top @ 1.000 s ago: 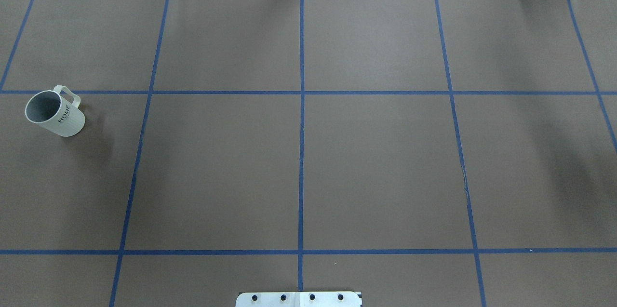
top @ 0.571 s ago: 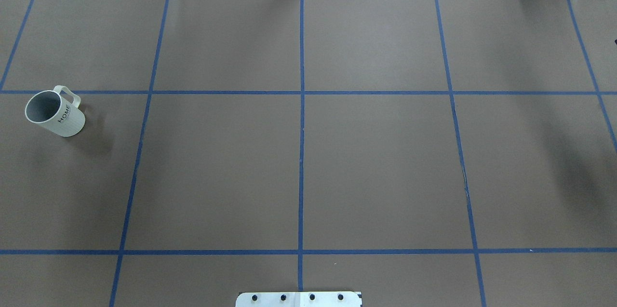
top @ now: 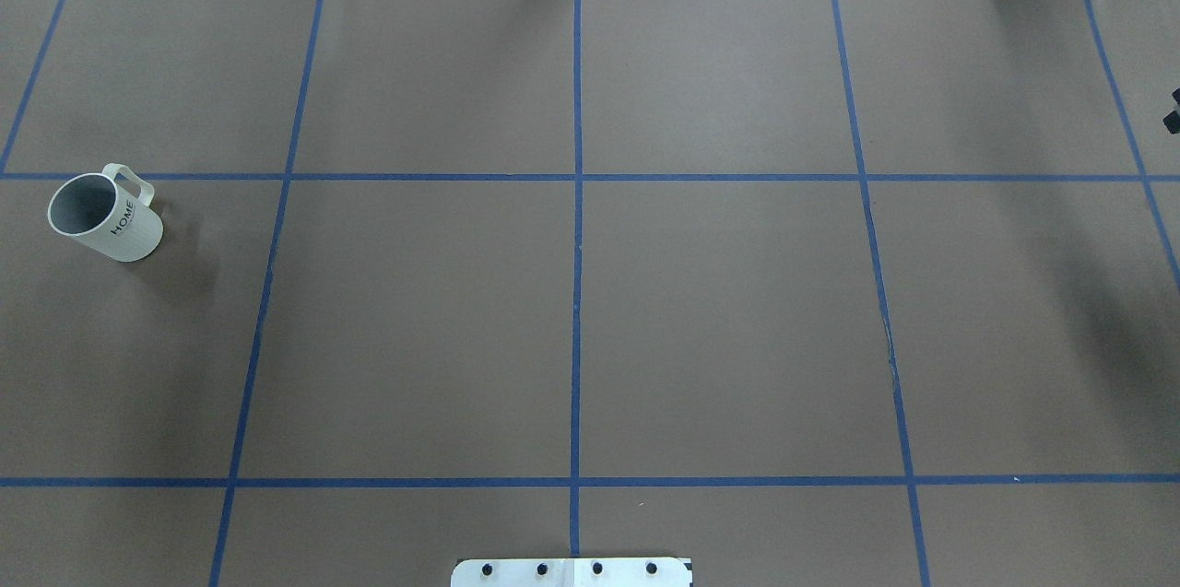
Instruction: Left arm hands cup to right arm to dump lemon
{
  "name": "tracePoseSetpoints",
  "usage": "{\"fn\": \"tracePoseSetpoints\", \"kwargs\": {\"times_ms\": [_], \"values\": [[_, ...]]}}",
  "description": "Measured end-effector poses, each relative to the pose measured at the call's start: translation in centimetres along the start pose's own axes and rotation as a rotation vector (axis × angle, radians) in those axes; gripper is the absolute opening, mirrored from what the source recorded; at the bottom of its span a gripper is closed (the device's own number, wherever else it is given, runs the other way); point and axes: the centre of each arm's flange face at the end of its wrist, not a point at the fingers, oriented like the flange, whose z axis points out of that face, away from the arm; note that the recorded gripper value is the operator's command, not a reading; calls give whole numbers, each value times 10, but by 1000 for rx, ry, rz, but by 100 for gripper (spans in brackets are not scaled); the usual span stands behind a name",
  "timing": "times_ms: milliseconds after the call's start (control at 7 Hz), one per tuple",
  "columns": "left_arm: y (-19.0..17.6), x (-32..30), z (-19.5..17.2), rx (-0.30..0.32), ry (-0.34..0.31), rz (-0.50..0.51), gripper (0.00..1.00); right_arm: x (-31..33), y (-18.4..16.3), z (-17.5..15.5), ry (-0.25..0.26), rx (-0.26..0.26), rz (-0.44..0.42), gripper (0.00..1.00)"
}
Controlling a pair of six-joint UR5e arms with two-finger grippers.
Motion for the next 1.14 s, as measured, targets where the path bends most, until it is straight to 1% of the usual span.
{"fn": "tracePoseSetpoints", "kwargs": {"times_ms": [429, 857, 1143], "values": [[6, -6, 6, -15, -5, -24, 100, 0, 3, 0, -6, 1, -5, 100], [4, -3, 2, 3, -13, -5, 100, 3, 8, 3, -4, -4, -2, 100], [4, -4, 2, 3, -20, -3, 100, 3, 8, 2, -4, -2, -3, 100]]}}
